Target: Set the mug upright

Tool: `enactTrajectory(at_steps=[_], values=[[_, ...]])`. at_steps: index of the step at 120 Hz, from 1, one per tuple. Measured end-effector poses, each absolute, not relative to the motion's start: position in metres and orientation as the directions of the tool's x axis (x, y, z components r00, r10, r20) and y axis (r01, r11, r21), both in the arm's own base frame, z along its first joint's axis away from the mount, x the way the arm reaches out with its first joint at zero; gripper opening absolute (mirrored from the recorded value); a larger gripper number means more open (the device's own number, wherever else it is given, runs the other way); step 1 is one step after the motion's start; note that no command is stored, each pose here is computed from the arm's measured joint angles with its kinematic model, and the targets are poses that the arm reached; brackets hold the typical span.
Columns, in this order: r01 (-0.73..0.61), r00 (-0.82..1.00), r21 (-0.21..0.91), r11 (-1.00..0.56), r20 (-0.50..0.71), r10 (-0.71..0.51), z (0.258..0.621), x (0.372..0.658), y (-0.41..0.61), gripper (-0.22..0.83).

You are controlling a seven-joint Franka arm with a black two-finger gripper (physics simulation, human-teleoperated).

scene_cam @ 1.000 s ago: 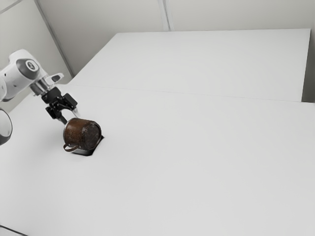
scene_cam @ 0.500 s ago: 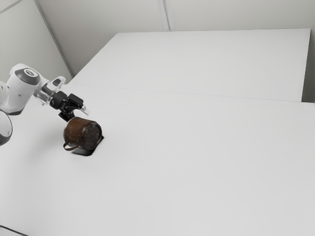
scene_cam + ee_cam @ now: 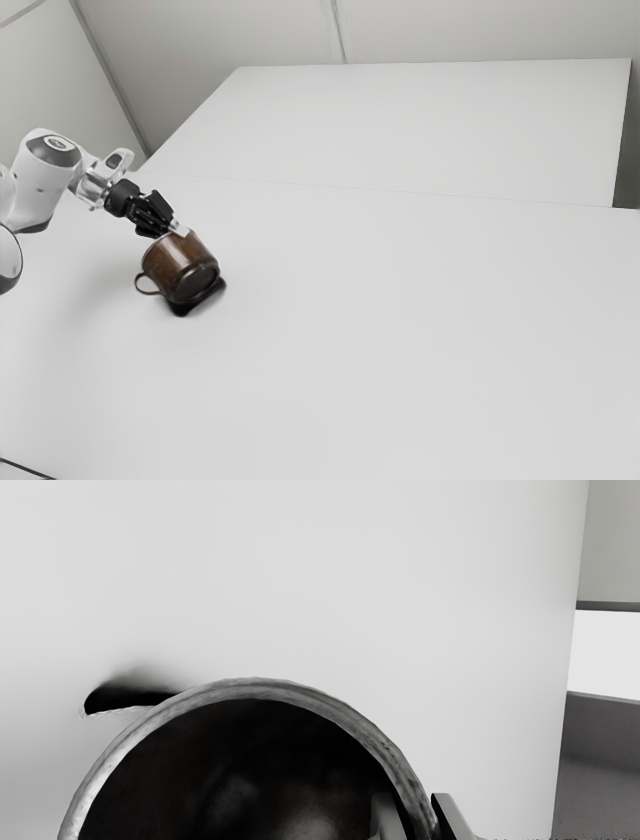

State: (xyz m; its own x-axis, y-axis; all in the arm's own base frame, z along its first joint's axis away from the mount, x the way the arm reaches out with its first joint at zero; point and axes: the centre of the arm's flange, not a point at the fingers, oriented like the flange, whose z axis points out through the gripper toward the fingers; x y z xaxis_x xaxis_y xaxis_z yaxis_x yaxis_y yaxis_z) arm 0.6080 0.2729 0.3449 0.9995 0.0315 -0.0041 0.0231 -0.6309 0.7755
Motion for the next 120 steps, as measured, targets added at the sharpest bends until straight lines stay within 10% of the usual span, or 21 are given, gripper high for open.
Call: enactTrajectory(at_steps=[66,120], values=[[-0.226,0.971,0.543,-0.809,0.055,-0.234,0.488,0.607,0.148,-0.17],[-0.357,0.929,0.183,-0.916,-0.037,-0.369,0.505,0.55,-0.011,-0.17]])
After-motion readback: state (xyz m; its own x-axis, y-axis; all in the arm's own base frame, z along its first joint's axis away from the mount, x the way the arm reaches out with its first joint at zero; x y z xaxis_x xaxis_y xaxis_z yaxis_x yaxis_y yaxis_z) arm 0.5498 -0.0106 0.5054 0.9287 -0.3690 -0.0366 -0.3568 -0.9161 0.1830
